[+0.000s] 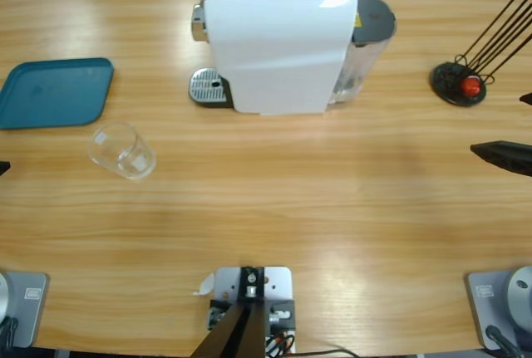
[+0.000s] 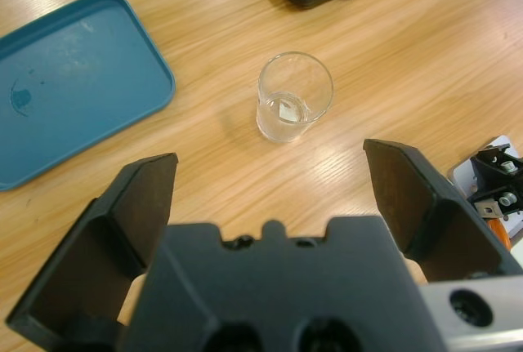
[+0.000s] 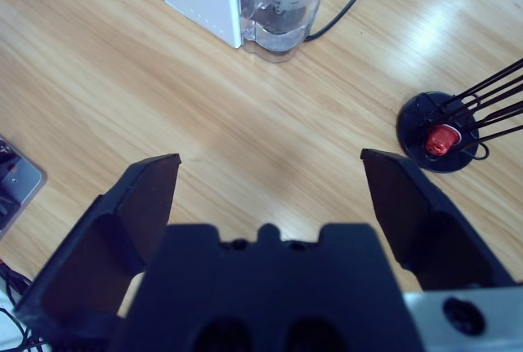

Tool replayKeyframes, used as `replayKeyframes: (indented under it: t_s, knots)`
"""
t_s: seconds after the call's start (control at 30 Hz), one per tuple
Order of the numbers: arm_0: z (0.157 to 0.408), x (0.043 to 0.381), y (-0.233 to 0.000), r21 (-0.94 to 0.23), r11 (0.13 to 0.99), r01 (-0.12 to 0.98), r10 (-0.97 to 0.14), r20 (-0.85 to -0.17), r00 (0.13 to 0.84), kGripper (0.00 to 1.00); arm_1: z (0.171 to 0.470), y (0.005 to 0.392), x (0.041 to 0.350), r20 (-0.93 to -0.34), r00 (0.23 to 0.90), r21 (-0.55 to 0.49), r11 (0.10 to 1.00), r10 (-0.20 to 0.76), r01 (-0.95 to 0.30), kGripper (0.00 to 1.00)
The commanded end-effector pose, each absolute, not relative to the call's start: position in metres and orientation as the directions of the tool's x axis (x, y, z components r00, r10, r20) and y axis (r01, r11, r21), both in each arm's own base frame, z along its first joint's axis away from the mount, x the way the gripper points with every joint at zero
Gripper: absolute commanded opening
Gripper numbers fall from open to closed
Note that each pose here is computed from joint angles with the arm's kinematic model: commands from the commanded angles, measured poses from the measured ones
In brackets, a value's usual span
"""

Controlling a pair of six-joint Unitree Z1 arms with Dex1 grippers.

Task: Pour coffee

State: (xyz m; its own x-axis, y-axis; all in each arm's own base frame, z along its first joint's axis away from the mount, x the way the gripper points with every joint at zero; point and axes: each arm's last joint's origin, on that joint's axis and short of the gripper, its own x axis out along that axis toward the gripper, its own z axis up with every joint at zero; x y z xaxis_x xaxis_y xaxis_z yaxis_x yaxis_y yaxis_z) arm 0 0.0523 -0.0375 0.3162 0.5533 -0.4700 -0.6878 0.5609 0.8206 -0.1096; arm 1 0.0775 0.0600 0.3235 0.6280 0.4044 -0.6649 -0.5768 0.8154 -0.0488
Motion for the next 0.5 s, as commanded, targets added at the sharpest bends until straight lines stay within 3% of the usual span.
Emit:
replayKeyframes:
  t_s: [0.03, 0.27, 0.37, 0.5]
  knots:
    - [0.313, 0.059, -0.041, -0.104, 0.828, 0.552, -0.442, -0.726, 0.527, 1.0, 0.323, 0.059, 0.078, -0.669, 0.626, -0.053, 0.813, 0.402, -0.579, 1.0]
    - [0.315, 0.056, -0.042, -0.111, 0.807, 0.579, -0.472, -0.712, 0.521, 1.0, 0.324, 0.055, 0.073, -0.649, 0.64, -0.051, 0.816, 0.412, -0.576, 1.0]
    - [0.333, 0.055, -0.042, -0.129, 0.808, 0.575, -0.495, -0.678, 0.544, 1.0, 0.324, 0.056, 0.074, -0.655, 0.636, -0.052, 0.815, 0.409, -0.577, 1.0]
    - [0.372, 0.088, -0.067, -0.258, 0.813, 0.522, -0.5, -0.769, 0.4, 1.0, 0.324, 0.054, 0.072, -0.646, 0.642, -0.051, 0.816, 0.413, -0.576, 1.0]
